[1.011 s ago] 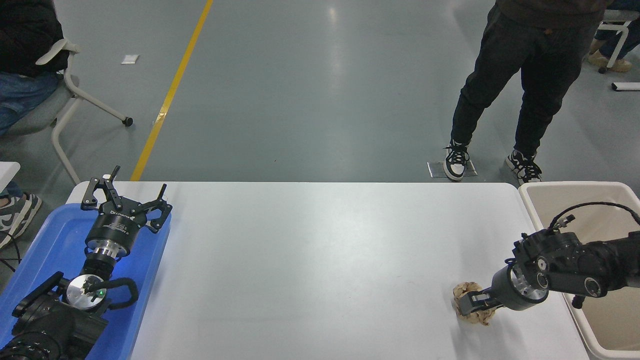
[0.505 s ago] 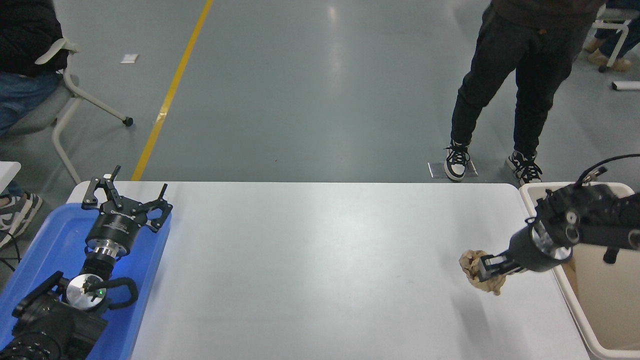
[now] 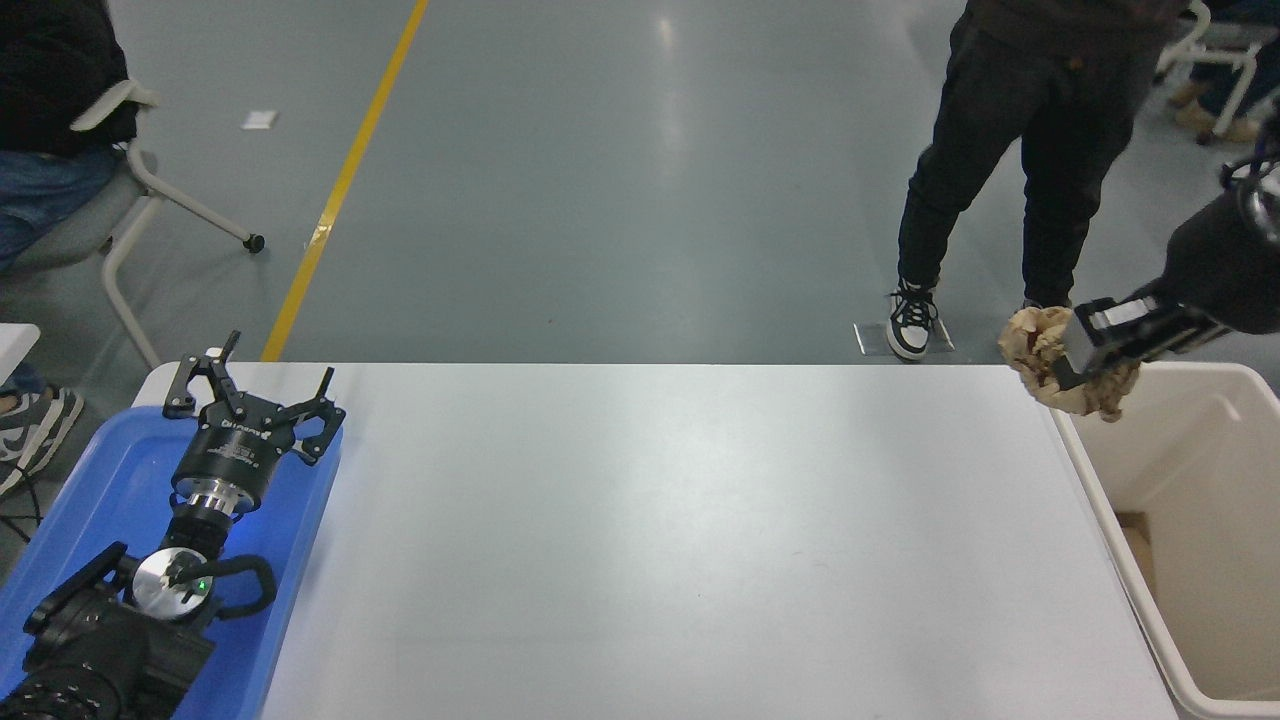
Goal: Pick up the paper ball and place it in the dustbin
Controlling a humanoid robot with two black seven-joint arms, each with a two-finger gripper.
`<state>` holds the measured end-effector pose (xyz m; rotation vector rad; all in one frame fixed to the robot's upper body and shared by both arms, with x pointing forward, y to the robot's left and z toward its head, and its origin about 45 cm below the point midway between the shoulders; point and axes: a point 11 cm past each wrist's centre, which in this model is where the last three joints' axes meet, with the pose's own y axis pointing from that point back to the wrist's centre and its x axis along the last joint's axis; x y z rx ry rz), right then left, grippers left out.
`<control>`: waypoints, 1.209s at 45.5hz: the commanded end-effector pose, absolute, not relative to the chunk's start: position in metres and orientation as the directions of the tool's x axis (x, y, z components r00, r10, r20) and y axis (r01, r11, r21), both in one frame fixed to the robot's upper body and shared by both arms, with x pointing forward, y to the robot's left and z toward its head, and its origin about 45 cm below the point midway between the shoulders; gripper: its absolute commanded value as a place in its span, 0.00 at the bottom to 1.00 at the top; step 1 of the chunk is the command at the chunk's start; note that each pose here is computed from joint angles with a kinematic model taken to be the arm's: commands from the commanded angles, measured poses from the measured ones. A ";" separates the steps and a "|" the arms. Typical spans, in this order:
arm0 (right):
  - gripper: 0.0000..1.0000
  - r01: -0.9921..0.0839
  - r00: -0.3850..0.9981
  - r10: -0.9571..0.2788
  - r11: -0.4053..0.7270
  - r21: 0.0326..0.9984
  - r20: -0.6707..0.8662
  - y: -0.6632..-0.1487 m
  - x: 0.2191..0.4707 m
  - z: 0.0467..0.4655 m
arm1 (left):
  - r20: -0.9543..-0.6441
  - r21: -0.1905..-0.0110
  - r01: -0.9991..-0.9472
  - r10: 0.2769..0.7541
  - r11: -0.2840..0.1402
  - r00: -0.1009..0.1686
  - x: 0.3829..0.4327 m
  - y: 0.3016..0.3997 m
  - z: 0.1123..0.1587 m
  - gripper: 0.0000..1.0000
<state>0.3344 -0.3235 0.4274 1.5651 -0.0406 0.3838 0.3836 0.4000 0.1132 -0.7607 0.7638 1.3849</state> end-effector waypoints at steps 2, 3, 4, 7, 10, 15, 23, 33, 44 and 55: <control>0.00 -0.296 0.942 0.177 0.034 0.954 0.286 -0.346 0.335 0.447 | -0.833 -0.021 -0.999 0.552 0.039 0.039 0.3836 0.4002 0.1134 0.99; 0.00 -0.299 0.943 0.166 0.049 0.953 0.288 -0.352 0.336 0.447 | -0.833 -0.021 -0.999 0.552 0.039 0.039 0.3836 0.4002 0.1134 0.99; 0.00 -0.307 0.943 0.156 0.068 0.949 0.294 -0.360 0.338 0.449 | -0.833 -0.020 -0.999 0.552 0.040 0.039 0.3836 0.4001 0.1133 0.99; 0.00 -0.306 0.949 0.124 0.134 0.942 0.291 -0.386 0.346 0.446 | -0.833 -0.021 -0.999 0.552 0.039 0.039 0.3836 0.4002 0.1134 0.99; 0.00 -0.292 0.956 0.084 0.200 0.935 0.280 -0.423 0.351 0.434 | -0.833 -0.021 -0.999 0.552 0.039 0.039 0.3836 0.4002 0.1134 0.99; 0.00 -0.355 0.934 0.068 0.303 0.885 0.351 -0.489 0.362 0.410 | -0.833 -0.021 -0.999 0.552 0.039 0.039 0.3836 0.4002 0.1134 0.99; 0.00 -0.434 0.895 0.114 0.444 0.784 0.431 -0.570 0.365 0.355 | -0.833 -0.021 -0.999 0.552 0.039 0.039 0.3836 0.4002 0.1134 0.99; 0.00 -0.482 0.850 0.050 0.477 0.735 0.525 -0.619 0.344 0.256 | -0.833 -0.020 -0.999 0.552 0.040 0.039 0.3836 0.4001 0.1133 0.99; 0.00 -0.516 0.820 0.001 0.434 0.738 0.573 -0.597 0.324 0.141 | -0.833 -0.022 -0.999 0.552 0.040 0.040 0.3841 0.4001 0.1140 0.99; 0.00 -0.493 0.832 -0.037 0.411 0.767 0.554 -0.553 0.301 0.068 | -0.833 -0.022 -0.999 0.552 0.040 0.041 0.3842 0.4002 0.1141 0.99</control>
